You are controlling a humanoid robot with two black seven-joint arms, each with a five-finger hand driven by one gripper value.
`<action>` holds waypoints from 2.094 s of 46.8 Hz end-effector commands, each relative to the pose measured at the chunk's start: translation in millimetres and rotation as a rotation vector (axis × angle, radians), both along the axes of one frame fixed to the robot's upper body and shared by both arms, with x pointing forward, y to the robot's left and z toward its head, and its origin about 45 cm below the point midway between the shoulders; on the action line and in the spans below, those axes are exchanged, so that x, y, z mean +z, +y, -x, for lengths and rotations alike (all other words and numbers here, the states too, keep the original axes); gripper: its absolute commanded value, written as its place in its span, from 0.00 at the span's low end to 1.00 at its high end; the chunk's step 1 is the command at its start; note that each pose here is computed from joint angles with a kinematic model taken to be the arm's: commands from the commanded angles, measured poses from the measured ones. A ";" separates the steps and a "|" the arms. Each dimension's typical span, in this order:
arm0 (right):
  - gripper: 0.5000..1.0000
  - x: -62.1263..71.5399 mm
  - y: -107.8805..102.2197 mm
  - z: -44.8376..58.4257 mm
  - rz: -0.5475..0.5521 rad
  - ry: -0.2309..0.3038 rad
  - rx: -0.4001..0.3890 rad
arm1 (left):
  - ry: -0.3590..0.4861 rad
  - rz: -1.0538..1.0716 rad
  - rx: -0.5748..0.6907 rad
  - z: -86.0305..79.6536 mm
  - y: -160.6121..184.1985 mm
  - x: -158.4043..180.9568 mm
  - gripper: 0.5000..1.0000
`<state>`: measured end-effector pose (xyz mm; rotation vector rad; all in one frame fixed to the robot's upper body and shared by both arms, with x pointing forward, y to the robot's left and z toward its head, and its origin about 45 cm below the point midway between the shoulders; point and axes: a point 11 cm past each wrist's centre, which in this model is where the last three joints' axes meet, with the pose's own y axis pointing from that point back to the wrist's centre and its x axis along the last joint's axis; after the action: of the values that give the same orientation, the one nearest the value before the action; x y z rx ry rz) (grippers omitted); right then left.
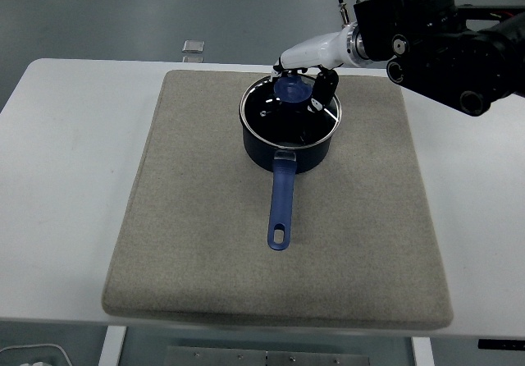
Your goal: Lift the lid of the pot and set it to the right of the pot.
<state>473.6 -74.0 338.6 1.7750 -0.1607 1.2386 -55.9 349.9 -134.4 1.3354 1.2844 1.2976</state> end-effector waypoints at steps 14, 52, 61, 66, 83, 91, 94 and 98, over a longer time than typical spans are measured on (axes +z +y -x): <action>0.31 1.6 -0.3 -0.4 0.000 -0.003 0.000 | 0.000 -0.001 0.000 0.0 0.2 0.0 1.00; 0.00 61.7 -31.1 -12.7 -0.038 -0.019 -0.068 | 0.000 -0.001 0.000 0.0 0.2 0.0 1.00; 0.00 70.0 -73.3 -18.3 -0.052 0.002 -0.145 | 0.000 -0.001 0.000 0.0 0.2 0.0 1.00; 0.00 71.2 -97.3 -20.8 -0.054 0.004 -0.184 | 0.000 -0.001 0.000 0.0 0.2 0.0 1.00; 0.00 51.7 -165.2 -21.6 -0.052 0.029 -0.285 | 0.000 -0.001 0.000 0.0 0.2 0.0 1.00; 0.00 21.5 -179.4 -18.7 -0.056 0.056 -0.307 | 0.000 -0.001 0.000 0.0 0.2 0.0 1.00; 0.00 12.7 -181.8 -17.6 -0.057 0.061 -0.311 | 0.000 -0.001 0.000 0.0 0.2 0.0 1.00; 0.00 1.5 -185.9 -16.3 -0.054 0.068 -0.320 | 0.000 0.002 0.000 -0.1 -0.8 -0.1 1.00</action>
<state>490.7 -257.0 348.3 1.7560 -0.4233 0.9593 -55.9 349.6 -134.5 1.3345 1.2848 1.2970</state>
